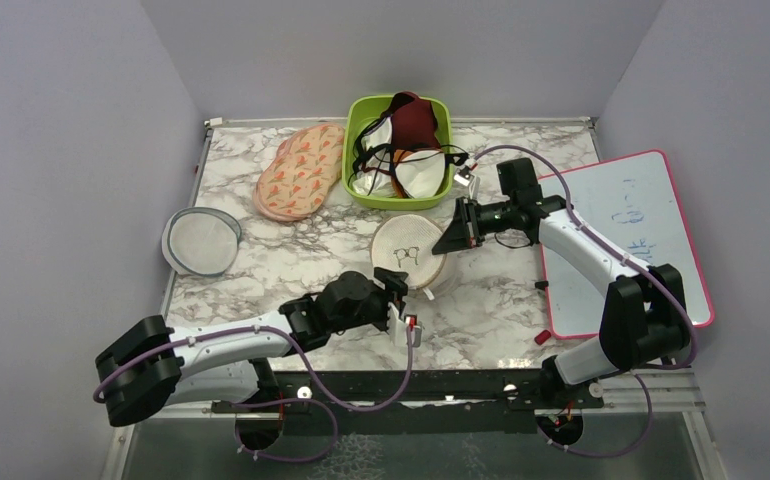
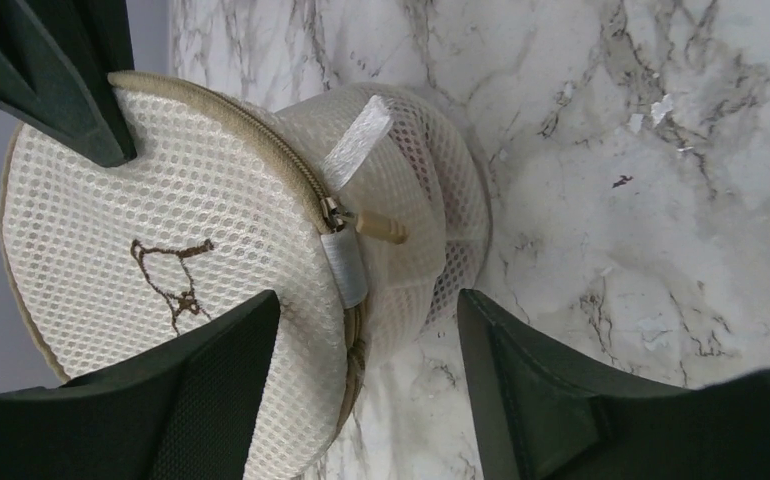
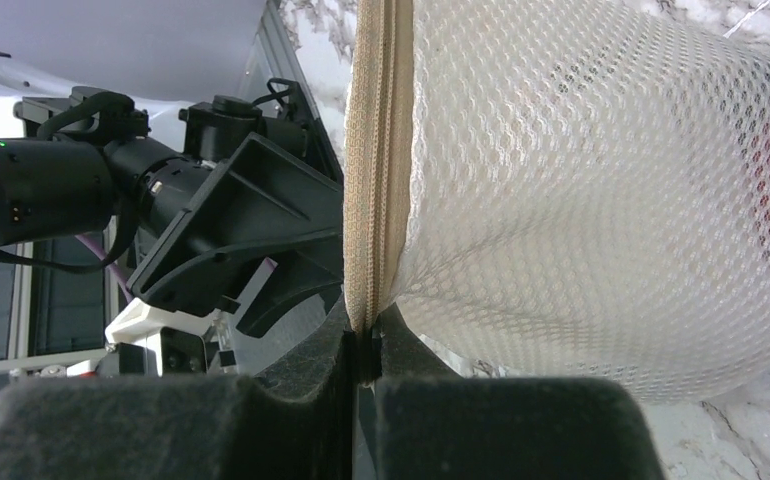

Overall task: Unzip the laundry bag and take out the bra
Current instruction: Unzip the laundry bag at the center of the board.

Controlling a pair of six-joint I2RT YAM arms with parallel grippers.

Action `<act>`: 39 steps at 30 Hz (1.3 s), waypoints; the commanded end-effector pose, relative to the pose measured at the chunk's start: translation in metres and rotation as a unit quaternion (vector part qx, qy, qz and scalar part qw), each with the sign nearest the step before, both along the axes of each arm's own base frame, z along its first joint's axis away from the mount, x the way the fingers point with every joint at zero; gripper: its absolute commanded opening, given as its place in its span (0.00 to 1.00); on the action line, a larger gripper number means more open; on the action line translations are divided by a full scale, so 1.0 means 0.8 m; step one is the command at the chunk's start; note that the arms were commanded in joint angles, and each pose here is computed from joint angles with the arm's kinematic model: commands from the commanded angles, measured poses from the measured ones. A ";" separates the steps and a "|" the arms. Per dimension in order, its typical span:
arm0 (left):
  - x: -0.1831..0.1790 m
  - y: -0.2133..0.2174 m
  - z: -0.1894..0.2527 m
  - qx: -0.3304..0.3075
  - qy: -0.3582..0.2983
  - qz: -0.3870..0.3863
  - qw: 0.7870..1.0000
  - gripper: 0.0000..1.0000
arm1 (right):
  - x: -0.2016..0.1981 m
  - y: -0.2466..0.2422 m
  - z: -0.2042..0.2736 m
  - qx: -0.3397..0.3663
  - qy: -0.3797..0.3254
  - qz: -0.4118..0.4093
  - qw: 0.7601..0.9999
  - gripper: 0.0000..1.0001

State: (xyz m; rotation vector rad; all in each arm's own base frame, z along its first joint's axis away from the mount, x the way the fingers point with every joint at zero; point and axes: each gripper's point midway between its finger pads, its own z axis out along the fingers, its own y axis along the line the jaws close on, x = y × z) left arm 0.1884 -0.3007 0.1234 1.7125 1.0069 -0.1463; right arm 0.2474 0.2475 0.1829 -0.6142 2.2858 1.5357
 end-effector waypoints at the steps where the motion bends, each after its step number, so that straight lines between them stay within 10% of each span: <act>1: 0.024 -0.003 0.035 -0.047 -0.038 0.046 0.997 0.47 | -0.003 0.004 0.013 0.015 0.000 0.017 1.000 0.01; 13: 0.026 -0.005 0.074 -0.118 0.024 0.093 0.988 0.07 | 0.006 0.005 0.021 0.009 -0.013 -0.001 1.000 0.03; 25: 0.048 0.004 0.102 -0.145 0.139 0.231 0.952 0.00 | 0.039 -0.048 0.048 -0.119 -0.155 -0.130 0.972 0.80; 34: 0.055 -0.014 0.108 -0.164 0.227 0.258 0.925 0.00 | 0.004 -0.063 0.087 -0.095 -0.230 -0.144 0.958 0.80; 39: 0.058 -0.031 0.095 -0.150 0.283 0.260 0.911 0.00 | -0.041 -0.030 0.089 -0.011 -0.187 -0.072 0.980 0.60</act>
